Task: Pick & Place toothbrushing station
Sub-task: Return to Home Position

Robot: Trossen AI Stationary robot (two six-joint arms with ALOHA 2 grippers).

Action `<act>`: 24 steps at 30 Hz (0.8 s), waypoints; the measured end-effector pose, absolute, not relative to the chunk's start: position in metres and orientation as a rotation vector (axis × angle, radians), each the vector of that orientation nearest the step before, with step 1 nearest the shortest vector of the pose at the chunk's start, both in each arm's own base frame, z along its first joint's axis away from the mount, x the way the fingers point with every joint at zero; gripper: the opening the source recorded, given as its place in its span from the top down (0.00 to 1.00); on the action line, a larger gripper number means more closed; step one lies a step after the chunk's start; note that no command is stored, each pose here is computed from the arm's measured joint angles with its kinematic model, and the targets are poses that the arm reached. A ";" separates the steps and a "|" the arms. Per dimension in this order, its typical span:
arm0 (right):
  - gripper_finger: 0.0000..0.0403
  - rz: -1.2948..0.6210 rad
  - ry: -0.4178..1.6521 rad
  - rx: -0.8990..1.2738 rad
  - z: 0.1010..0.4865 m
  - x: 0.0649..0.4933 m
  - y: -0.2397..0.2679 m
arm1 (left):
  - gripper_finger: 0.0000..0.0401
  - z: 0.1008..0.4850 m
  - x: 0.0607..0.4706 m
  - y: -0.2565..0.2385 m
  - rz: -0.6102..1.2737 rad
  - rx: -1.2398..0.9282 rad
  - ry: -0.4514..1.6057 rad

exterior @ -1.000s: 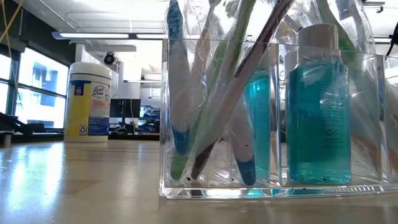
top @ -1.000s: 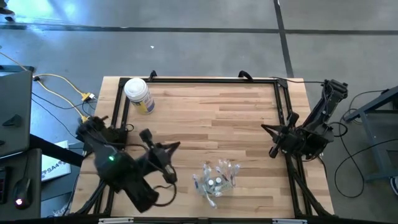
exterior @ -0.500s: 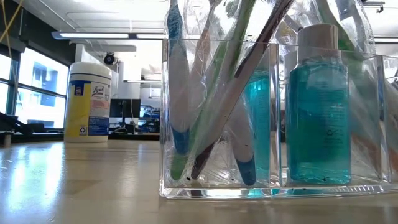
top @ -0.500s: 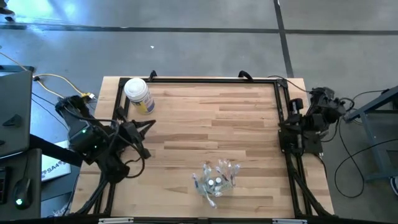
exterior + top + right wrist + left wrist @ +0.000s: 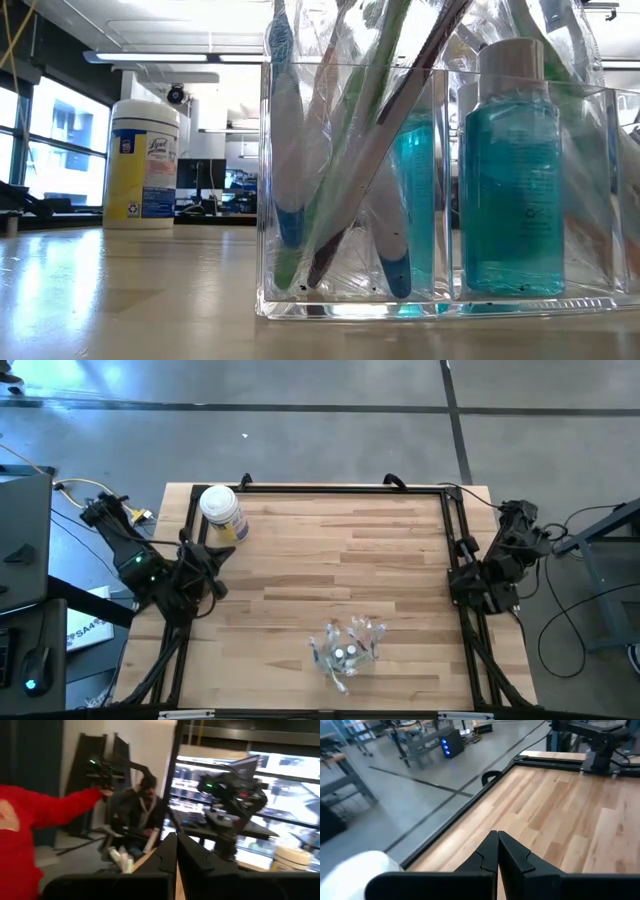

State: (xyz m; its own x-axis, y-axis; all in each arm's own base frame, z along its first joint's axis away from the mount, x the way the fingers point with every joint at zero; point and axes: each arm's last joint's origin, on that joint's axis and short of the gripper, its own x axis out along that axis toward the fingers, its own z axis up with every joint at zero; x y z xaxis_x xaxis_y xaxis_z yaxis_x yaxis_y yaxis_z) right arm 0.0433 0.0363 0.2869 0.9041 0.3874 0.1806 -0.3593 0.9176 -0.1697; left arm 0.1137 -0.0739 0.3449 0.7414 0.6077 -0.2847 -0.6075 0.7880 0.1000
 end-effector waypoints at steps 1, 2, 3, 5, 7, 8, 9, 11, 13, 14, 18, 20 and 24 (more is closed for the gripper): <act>0.99 0.407 -0.214 -0.127 0.286 0.043 0.037 | 1.00 0.340 0.112 -0.072 0.656 -0.006 0.309; 0.99 0.421 -0.216 -0.116 0.285 0.043 0.038 | 1.00 0.335 0.110 -0.070 0.647 -0.016 0.300; 0.99 0.426 -0.216 -0.111 0.283 0.044 0.040 | 1.00 0.331 0.109 -0.069 0.635 -0.022 0.296; 0.99 0.421 -0.206 -0.110 0.272 0.048 0.045 | 1.00 0.322 0.107 -0.067 0.607 -0.032 0.292; 0.99 0.405 -0.204 -0.108 0.259 0.052 0.050 | 1.00 0.315 0.106 -0.067 0.582 -0.034 0.279; 0.99 0.393 -0.205 -0.104 0.253 0.054 0.052 | 1.00 0.313 0.106 -0.066 0.570 -0.030 0.274; 0.99 0.379 -0.206 -0.099 0.248 0.056 0.054 | 1.00 0.310 0.106 -0.066 0.552 -0.030 0.274; 0.99 0.365 -0.192 -0.088 0.237 0.058 0.057 | 1.00 0.304 0.106 -0.067 0.505 -0.027 0.282; 0.99 0.364 -0.165 -0.068 0.229 0.060 0.059 | 1.00 0.298 0.106 -0.068 0.449 -0.028 0.294; 0.99 0.363 -0.157 -0.052 0.226 0.060 0.060 | 1.00 0.294 0.106 -0.068 0.427 -0.025 0.295; 0.99 0.367 -0.122 -0.015 0.215 0.062 0.062 | 1.00 0.278 0.106 -0.071 0.311 -0.016 0.307; 0.99 0.365 -0.117 0.000 0.212 0.063 0.063 | 1.00 0.269 0.106 -0.072 0.239 -0.017 0.299; 0.99 0.362 -0.122 0.017 0.202 0.065 0.065 | 1.00 0.249 0.106 -0.074 0.103 -0.004 0.248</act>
State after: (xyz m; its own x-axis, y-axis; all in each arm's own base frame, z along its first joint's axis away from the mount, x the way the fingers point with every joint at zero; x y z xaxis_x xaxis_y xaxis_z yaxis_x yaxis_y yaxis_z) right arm 0.0645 0.0654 0.2020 0.9280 0.3521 0.1217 -0.3541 0.9352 -0.0054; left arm 0.1061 -0.0742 0.2492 0.9641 0.1010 -0.2454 -0.1019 0.9948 0.0090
